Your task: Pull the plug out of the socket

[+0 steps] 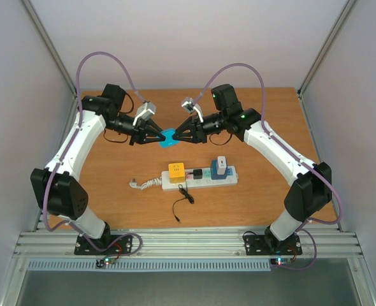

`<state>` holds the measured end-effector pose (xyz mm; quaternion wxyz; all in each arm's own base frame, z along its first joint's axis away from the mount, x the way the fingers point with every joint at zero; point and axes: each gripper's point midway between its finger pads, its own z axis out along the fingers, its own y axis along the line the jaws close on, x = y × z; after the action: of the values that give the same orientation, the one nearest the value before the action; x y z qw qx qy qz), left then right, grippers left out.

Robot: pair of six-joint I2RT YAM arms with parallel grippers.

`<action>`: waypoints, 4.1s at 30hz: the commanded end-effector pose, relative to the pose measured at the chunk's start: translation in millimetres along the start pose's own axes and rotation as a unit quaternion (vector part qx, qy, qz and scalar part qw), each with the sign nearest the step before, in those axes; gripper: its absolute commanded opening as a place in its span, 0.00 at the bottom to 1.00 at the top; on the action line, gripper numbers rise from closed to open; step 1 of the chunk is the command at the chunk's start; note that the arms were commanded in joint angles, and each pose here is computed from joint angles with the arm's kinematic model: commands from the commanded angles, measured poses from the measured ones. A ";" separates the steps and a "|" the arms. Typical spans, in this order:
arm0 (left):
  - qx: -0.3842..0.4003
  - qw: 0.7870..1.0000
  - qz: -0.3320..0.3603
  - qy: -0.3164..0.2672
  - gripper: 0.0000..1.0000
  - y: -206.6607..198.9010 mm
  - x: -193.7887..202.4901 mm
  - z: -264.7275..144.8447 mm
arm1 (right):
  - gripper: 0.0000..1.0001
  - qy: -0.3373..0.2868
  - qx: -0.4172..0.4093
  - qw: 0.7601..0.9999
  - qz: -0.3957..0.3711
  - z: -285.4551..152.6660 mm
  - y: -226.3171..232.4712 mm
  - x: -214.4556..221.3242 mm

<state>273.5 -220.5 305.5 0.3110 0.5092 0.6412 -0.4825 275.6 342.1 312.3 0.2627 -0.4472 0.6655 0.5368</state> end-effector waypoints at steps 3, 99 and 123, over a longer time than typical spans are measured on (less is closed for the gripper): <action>0.006 1.000 0.014 -0.005 0.12 0.4 -7.4 -0.2 | 0.18 -0.006 -0.022 1.000 -0.013 1.5 14.7 -13.7; -0.150 0.962 -0.138 -0.184 0.01 63.0 -58.0 -12.8 | 0.95 -0.109 -0.133 0.962 0.211 -55.9 6.0 -72.7; -0.182 0.947 -0.229 -0.134 0.01 90.7 -19.8 -2.9 | 0.94 -0.100 -0.166 0.968 0.158 -60.0 45.7 -80.1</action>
<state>331.7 -242.4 349.0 0.3844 0.3006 0.6859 -0.5398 317.8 318.1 376.1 0.1269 -0.2297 0.6458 0.7170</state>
